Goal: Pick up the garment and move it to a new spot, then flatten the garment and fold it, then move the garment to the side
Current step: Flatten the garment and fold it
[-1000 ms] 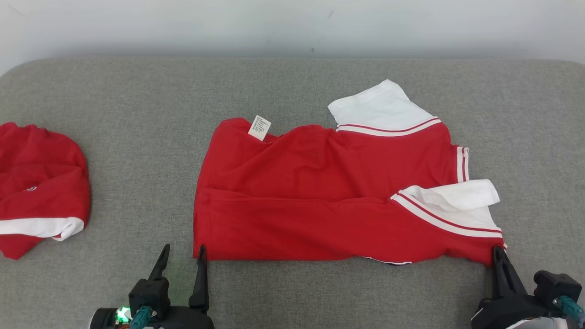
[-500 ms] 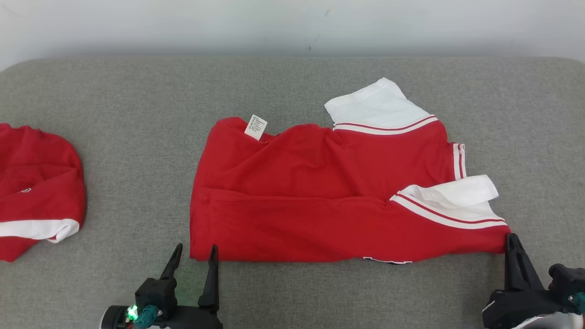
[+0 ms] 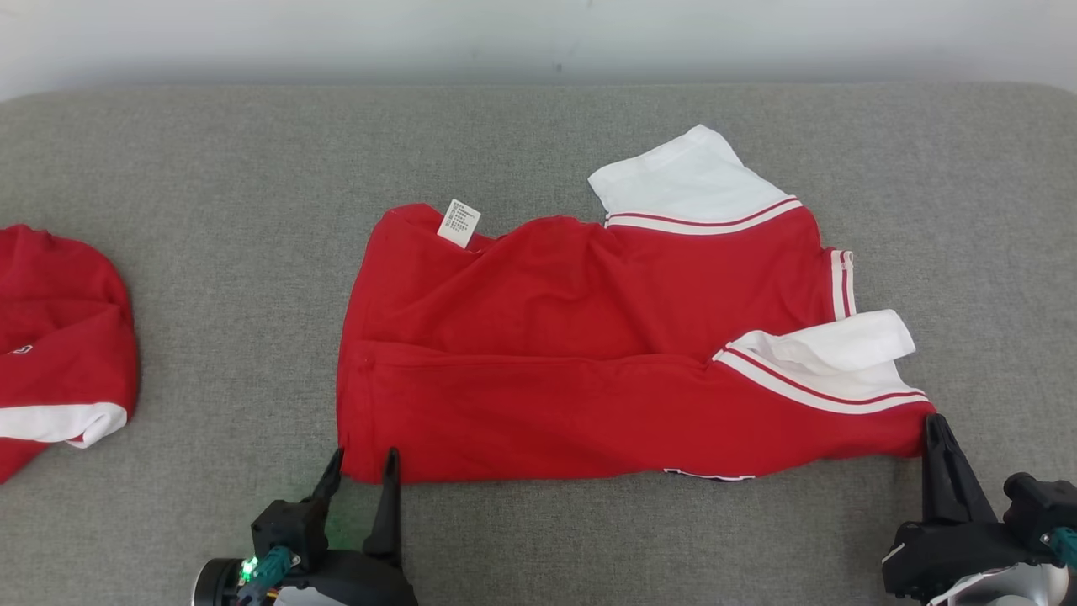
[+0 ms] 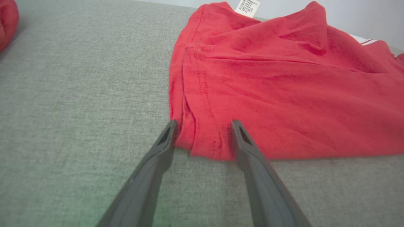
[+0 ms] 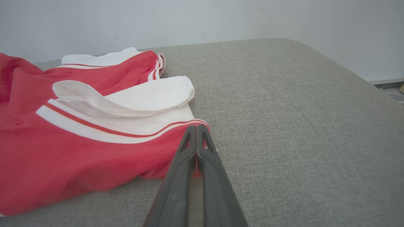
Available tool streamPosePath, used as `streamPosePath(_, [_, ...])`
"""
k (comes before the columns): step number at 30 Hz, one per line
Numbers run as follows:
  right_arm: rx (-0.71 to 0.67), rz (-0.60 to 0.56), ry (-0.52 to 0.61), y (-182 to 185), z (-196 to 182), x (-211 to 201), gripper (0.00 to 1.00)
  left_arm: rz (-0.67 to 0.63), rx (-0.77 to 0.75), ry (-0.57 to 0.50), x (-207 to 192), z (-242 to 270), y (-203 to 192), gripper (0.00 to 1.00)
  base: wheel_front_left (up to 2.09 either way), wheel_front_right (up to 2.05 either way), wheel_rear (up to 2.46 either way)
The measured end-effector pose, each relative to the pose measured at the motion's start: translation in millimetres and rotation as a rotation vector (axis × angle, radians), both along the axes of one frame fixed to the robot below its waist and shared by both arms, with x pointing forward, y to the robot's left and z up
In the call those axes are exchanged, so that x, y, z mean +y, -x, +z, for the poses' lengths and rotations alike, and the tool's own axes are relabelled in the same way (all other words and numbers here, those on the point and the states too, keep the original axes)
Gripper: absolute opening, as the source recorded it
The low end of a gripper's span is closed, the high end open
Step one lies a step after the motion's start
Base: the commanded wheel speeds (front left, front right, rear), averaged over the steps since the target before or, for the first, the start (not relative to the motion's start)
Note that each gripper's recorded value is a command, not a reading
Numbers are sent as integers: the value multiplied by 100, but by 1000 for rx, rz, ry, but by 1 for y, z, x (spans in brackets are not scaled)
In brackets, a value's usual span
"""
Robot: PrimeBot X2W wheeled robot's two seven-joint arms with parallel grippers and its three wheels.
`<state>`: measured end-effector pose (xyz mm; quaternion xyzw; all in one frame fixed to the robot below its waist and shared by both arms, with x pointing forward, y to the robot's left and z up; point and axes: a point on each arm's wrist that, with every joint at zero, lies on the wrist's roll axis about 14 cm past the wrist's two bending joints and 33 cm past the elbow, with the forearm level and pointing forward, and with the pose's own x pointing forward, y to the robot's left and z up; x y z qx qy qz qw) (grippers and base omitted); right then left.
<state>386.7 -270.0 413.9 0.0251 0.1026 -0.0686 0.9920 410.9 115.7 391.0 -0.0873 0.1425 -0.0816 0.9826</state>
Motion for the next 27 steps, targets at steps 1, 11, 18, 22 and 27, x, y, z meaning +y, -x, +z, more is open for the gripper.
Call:
streamPosePath(1, [0,1,1,0,0,0,0,-2,3,0,-1,-1,0,0,0,0,0])
streamPosePath(11, [-15,-7,0,5,6,-2,0,6,-2,13,3,2,5,0,0,0,0])
streamPosePath(18, [-18,-28,3,30,10,-8,0,32,16,2,15,0,37,0,0,0,0])
streamPosePath(22, [-7,-35,0,52,8,-8,0,35,31,-3,19,-3,60,0,0,0,0])
streamPosePath(27, [7,-43,-15,79,3,-6,0,37,27,-4,20,-1,79,0,0,0,0])
